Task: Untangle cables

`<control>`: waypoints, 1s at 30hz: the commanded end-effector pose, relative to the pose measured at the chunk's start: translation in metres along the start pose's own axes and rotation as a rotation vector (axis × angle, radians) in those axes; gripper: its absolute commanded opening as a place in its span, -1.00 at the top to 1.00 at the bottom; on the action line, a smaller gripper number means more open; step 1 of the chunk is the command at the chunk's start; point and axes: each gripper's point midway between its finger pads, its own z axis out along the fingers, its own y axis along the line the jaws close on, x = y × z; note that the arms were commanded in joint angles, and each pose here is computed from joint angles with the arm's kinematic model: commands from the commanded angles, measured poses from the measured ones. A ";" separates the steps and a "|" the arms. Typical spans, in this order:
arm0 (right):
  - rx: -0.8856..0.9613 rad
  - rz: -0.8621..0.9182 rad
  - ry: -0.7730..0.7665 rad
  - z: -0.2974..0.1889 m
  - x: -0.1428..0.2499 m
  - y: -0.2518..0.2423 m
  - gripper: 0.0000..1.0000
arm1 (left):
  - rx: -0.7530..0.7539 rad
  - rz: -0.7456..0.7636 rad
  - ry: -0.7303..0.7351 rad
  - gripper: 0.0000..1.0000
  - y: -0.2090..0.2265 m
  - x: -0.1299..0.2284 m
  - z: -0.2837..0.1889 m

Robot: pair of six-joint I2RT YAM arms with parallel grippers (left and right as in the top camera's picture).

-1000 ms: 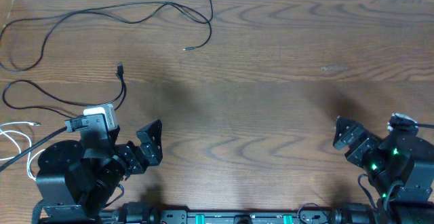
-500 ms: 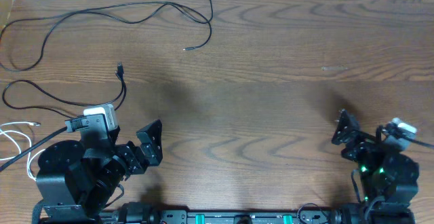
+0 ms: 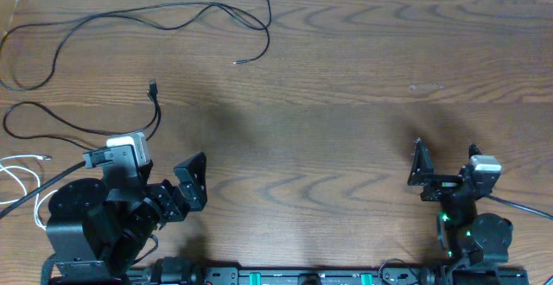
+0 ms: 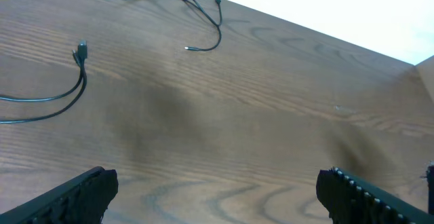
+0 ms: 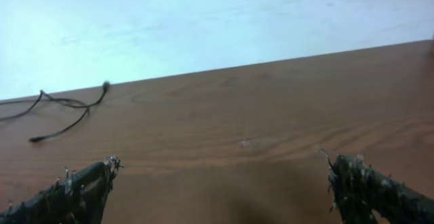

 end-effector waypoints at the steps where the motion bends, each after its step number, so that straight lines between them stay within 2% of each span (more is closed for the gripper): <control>1: -0.017 -0.025 -0.010 0.001 0.008 0.002 -0.98 | -0.008 0.017 -0.014 -0.99 0.000 -0.003 -0.003; 12: -0.012 -0.105 -0.036 0.004 0.015 -0.001 -0.99 | -0.008 0.017 -0.014 -0.99 0.000 -0.003 -0.003; 27: 0.039 -0.108 -0.004 0.004 0.022 -0.014 -0.99 | -0.008 0.017 -0.014 -0.99 0.000 -0.003 -0.003; 30: 0.038 -0.160 -0.003 0.004 0.023 -0.013 -0.98 | -0.008 0.017 -0.014 -0.99 0.000 -0.003 -0.003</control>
